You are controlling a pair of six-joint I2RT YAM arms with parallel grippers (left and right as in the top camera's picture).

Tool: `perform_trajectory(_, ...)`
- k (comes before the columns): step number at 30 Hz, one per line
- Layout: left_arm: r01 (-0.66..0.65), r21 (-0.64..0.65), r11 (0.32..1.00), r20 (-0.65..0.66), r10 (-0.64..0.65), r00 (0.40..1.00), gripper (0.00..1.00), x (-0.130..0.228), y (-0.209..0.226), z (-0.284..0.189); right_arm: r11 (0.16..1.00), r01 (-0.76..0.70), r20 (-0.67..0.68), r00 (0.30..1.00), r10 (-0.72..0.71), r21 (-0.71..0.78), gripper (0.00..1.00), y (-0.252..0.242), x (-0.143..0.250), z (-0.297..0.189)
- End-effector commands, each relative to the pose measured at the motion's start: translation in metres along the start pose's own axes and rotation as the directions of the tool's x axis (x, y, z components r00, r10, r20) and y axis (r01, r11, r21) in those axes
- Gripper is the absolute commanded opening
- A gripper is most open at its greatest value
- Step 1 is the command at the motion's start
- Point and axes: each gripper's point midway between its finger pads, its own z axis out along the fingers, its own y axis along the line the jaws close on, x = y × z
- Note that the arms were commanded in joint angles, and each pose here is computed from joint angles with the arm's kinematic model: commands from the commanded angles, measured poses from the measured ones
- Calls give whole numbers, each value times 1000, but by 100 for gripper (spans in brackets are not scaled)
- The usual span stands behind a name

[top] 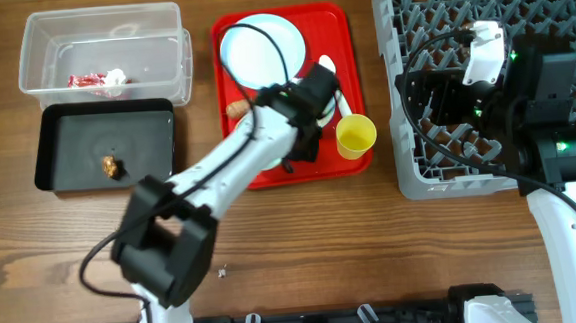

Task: Sort waste into correct bins and load items into the dishwasher rack
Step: 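Return the green bowl to the red tray and release it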

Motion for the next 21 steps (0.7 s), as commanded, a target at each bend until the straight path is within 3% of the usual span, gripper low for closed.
perform_trajectory(1, 20, -120, 993, 8, -19, 1000, 4, 0, 14, 12, 1000, 4, 8, 1000, -4, 10, 100, 0, -5, 0)
perform_trajectory(4, 19, -121, 992, 7, -19, 1000, 8, 0, 13, 14, 1000, 5, 9, 1000, -5, 10, 100, 0, -5, 0)
perform_trajectory(7, 19, -118, 993, 13, -18, 1000, 38, -2, 13, 14, 1000, 5, 8, 1000, -5, 10, 100, 0, -5, 0)
perform_trajectory(8, 11, -118, 993, 14, -9, 1000, 54, -2, 12, 14, 1000, 5, 8, 1000, -5, 10, 100, 0, -5, 0)
perform_trajectory(10, 14, -128, 992, 30, -10, 1000, 66, -6, 14, 13, 1000, 4, 8, 1000, -4, 10, 100, 0, -5, 0)
perform_trajectory(12, 18, -138, 990, 46, -12, 999, 72, -10, 16, 11, 1000, 4, 6, 1000, -4, 10, 100, 0, -5, 0)
perform_trajectory(16, 5, -123, 992, 94, 7, 996, 74, -29, 18, -1, 1000, -1, -6, 1000, 1, 12, 100, -1, -2, 1)
perform_trajectory(21, -168, 29, 985, 214, 158, 964, 90, -74, 0, -23, 1000, -16, -46, 999, 17, 19, 100, -5, 5, 9)
